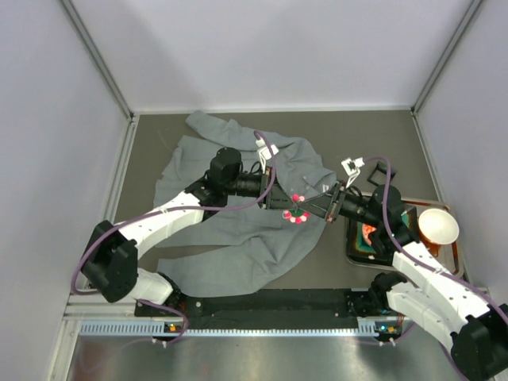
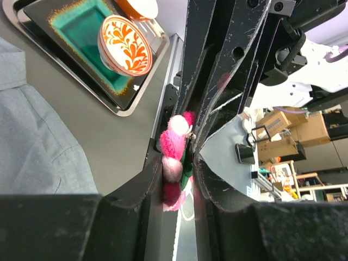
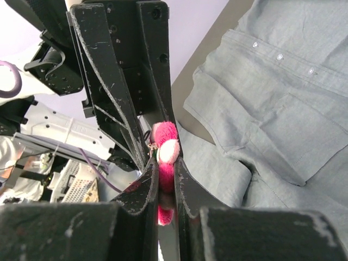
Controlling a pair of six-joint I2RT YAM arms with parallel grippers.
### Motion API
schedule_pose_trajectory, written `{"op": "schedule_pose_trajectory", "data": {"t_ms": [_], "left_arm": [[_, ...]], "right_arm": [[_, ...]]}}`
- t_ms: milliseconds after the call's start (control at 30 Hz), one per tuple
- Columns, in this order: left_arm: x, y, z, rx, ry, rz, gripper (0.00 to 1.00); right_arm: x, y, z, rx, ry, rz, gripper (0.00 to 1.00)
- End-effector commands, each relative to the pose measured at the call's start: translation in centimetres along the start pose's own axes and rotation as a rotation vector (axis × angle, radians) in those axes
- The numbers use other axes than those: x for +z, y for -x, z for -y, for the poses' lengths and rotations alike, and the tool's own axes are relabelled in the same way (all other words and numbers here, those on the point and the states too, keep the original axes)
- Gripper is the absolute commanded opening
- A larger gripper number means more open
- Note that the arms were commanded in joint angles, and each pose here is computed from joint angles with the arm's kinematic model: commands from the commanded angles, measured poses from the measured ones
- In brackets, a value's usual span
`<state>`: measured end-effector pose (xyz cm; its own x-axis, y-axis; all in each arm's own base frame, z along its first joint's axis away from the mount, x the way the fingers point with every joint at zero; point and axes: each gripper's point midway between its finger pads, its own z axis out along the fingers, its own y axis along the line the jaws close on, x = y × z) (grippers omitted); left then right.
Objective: Remove the brooch from the garment
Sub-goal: Close the brooch.
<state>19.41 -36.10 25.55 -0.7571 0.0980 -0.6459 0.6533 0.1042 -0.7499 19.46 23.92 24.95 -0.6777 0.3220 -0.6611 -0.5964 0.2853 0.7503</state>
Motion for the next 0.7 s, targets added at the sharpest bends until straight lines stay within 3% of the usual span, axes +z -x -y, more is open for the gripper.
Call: {"op": "schedule_pose_trajectory", "data": {"t_ms": [0,667], "left_arm": [[0.6,0.5,2.0,0.026,-0.092,-0.04,0.2],[1.0,-0.5,2.8,-0.056,-0.2,-0.165,0.22]], "right_arm": [[0.1,1.4,-2.6,-0.106,0.091,0.017,0.0],[-0.1,0.4,-3.4,-0.193,0.148,-0.054,0.0]]}}
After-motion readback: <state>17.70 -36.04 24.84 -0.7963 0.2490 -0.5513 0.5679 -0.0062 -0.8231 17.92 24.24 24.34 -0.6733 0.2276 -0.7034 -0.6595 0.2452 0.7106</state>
